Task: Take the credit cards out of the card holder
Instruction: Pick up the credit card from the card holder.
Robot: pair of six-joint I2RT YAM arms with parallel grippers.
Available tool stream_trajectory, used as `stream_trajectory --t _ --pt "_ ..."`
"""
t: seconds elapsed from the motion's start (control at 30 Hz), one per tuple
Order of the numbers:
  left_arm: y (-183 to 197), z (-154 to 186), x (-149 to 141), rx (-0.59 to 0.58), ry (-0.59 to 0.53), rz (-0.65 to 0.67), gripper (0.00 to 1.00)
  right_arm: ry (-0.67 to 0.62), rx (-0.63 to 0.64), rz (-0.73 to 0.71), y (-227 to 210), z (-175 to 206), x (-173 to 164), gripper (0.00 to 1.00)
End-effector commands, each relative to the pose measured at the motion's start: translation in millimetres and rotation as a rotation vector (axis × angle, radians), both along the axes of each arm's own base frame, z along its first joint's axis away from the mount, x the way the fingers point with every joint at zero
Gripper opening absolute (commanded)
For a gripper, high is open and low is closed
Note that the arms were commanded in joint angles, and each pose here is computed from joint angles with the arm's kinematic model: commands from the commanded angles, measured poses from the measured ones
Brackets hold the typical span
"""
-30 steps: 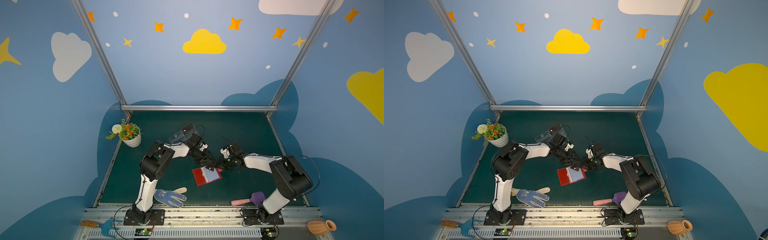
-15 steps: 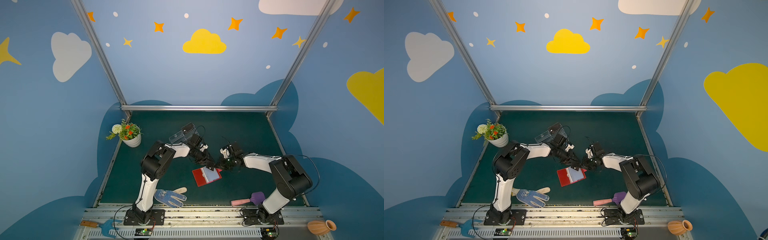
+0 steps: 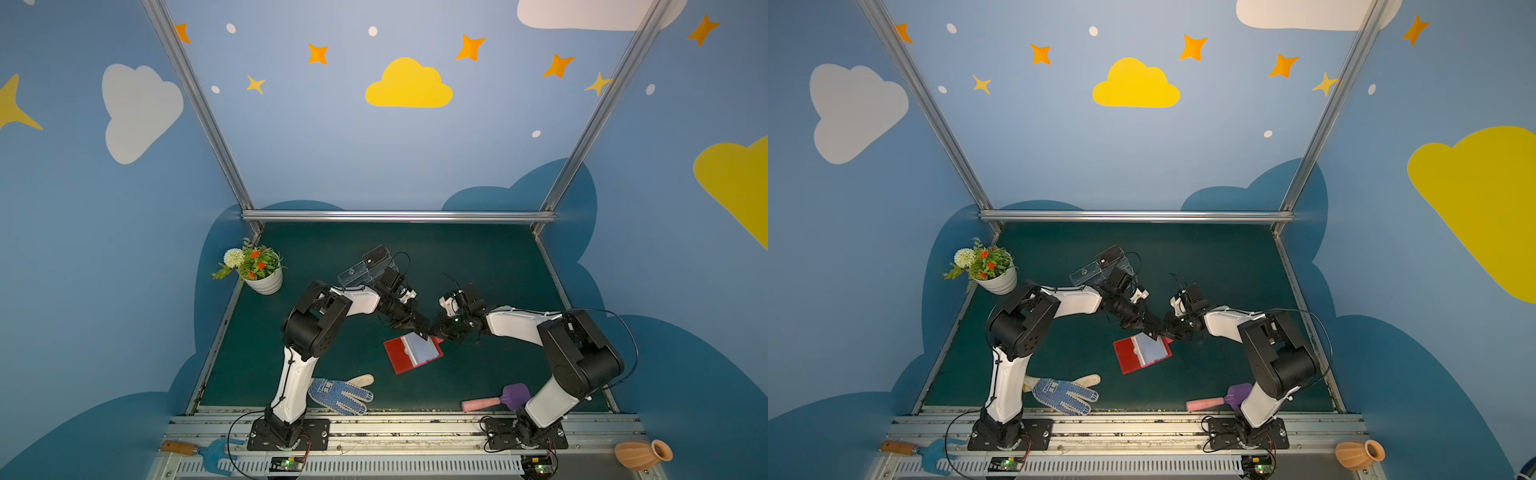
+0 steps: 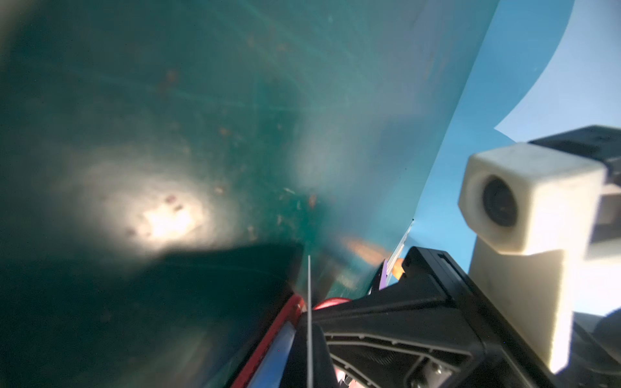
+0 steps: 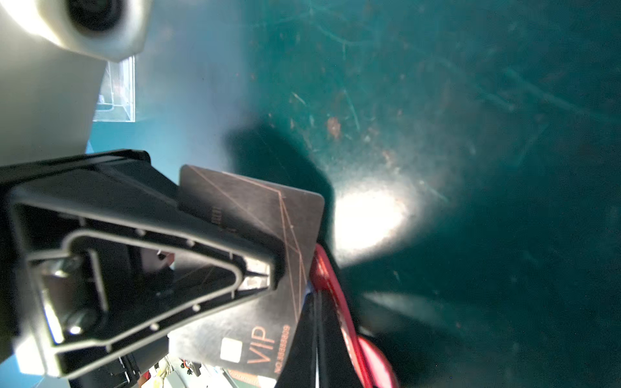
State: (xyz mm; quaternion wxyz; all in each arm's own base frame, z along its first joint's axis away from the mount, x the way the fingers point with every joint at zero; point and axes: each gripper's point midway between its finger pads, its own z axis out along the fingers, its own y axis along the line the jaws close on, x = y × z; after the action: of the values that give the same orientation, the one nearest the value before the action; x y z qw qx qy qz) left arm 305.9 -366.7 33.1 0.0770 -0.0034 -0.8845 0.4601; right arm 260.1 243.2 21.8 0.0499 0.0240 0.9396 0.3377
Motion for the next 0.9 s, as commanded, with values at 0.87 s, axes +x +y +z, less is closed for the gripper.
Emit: stream_trajectory --t 0.87 --pt "43 155 78 -0.360 -0.157 0.153 0.04 -0.231 0.017 -0.128 -65 102 0 0.02"
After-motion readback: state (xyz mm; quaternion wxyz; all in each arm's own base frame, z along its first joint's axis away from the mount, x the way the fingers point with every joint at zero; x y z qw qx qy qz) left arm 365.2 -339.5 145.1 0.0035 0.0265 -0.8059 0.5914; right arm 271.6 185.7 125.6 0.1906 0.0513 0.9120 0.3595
